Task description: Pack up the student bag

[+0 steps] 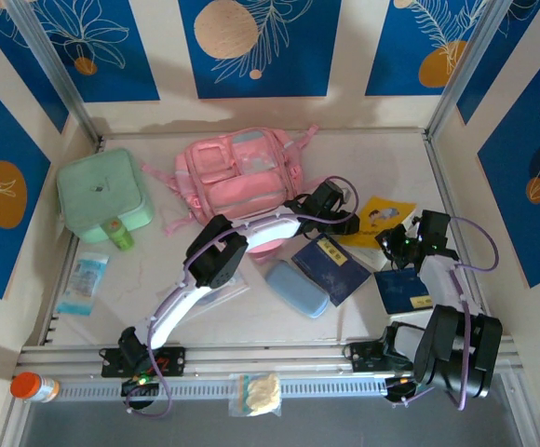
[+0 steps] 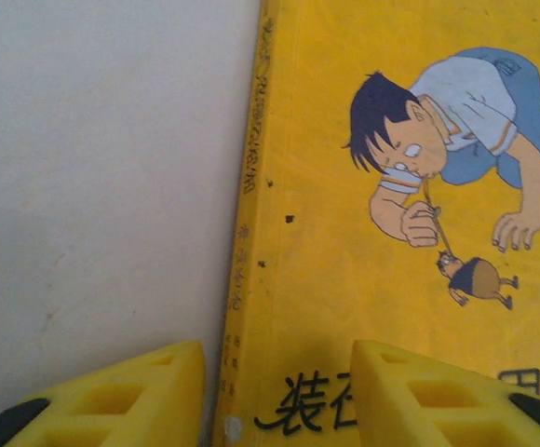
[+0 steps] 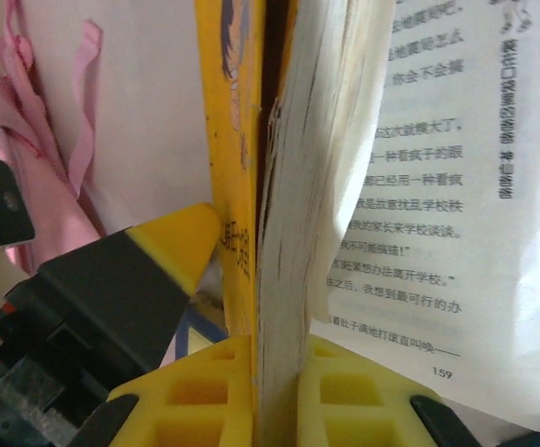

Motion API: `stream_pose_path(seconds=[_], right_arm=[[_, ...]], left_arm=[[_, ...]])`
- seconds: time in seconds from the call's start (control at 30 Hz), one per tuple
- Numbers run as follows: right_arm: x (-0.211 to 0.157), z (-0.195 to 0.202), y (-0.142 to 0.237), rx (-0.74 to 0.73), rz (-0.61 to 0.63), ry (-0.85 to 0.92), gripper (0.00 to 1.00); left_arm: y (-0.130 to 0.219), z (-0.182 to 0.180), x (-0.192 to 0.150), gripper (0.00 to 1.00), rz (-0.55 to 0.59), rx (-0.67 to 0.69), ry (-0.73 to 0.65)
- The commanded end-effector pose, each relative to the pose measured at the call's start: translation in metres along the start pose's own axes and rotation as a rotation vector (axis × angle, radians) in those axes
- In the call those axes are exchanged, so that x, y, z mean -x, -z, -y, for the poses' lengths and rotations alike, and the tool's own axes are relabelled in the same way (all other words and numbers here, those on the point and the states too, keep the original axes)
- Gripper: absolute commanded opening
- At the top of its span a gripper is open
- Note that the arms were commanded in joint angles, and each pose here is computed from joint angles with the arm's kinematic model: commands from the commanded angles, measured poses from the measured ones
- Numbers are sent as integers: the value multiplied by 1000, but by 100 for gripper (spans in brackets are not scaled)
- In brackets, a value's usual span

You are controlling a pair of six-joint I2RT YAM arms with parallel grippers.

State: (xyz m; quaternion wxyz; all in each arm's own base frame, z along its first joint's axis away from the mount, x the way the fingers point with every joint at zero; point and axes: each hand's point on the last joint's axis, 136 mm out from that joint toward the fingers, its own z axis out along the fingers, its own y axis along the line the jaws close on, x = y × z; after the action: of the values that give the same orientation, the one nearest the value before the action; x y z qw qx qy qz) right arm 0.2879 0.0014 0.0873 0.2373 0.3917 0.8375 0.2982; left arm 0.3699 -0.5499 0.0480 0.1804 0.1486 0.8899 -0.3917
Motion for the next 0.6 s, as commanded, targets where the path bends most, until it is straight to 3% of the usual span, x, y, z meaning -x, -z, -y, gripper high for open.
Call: stream_pose_path(seconds=[0.0,0.3,0.57], right_arm=[[7,-35,18,111,29,35,0],[13,-92,50,207,156,138,0],[1,-157,80,299,208,288,0]], left_arm=[[35,10,33,51,42,-4,3],[134,19,92,64,182,-40,-8],[223,10,112,71,283,-52,-7]])
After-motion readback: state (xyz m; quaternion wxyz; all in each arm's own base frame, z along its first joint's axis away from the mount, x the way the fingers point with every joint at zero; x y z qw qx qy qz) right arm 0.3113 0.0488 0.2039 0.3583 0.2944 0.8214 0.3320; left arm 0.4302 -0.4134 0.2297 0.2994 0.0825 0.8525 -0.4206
